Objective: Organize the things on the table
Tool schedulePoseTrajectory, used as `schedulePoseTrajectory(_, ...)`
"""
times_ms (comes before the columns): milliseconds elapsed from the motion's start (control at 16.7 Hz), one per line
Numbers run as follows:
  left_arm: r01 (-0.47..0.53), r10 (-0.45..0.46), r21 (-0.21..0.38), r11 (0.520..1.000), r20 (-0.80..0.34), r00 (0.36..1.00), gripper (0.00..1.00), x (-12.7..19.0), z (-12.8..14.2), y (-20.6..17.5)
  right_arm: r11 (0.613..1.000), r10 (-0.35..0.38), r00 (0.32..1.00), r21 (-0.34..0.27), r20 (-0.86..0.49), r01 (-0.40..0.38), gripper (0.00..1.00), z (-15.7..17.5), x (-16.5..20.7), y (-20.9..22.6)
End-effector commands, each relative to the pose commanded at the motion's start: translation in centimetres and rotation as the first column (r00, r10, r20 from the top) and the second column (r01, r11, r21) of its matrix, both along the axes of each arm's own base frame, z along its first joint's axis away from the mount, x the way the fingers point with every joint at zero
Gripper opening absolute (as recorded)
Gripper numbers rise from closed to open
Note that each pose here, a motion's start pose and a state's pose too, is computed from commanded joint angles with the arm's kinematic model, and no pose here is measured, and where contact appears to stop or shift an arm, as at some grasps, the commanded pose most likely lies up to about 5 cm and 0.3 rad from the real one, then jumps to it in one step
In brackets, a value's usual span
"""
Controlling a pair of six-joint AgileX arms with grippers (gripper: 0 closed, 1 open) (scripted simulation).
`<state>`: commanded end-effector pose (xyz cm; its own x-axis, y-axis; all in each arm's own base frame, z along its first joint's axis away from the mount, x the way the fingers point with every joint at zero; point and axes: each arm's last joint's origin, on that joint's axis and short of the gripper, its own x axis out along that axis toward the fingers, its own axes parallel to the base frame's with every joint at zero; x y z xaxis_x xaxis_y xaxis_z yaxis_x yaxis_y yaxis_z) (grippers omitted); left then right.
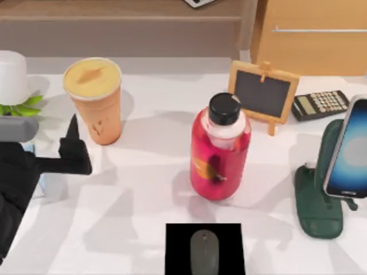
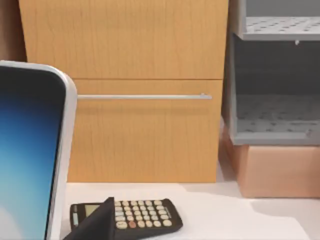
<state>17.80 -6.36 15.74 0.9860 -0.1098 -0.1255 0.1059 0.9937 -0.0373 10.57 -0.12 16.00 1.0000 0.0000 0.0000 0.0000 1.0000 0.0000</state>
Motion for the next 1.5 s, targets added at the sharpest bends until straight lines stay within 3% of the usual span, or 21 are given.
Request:
schedulePoseTrajectory(360,0.004,-0.002,0.041,0.999,-0.048,0.999,1.0,4.3,-4.3,-4.3,1.0,0.0,1.0,0.0,0.0,0.0,1.0,0.0,0.0,0.0)
schedulePoseTrajectory(660,-0.052,0.053,0.04,0.998,-0.007,0.999,1.0,7.4,-7.5,-5.9,1.0,0.0,1.0,0.0,0.0,0.0,1.0,0.0,0.0,0.0)
schedulePoseTrajectory(1200,-0.077,0.077,0.024,0.997,0.027,0.997,1.0,8.5,-8.1,-6.2,1.0,0.0,1.0,0.0,0.0,0.0,1.0,0.0,0.0,0.0)
schedulePoseTrajectory(1500,-0.081,0.08,0.023,0.996,0.029,0.996,1.0,10.9,-8.3,-6.3,1.0,0.0,1.0,0.0,0.0,0.0,1.0,0.0,0.0,0.0)
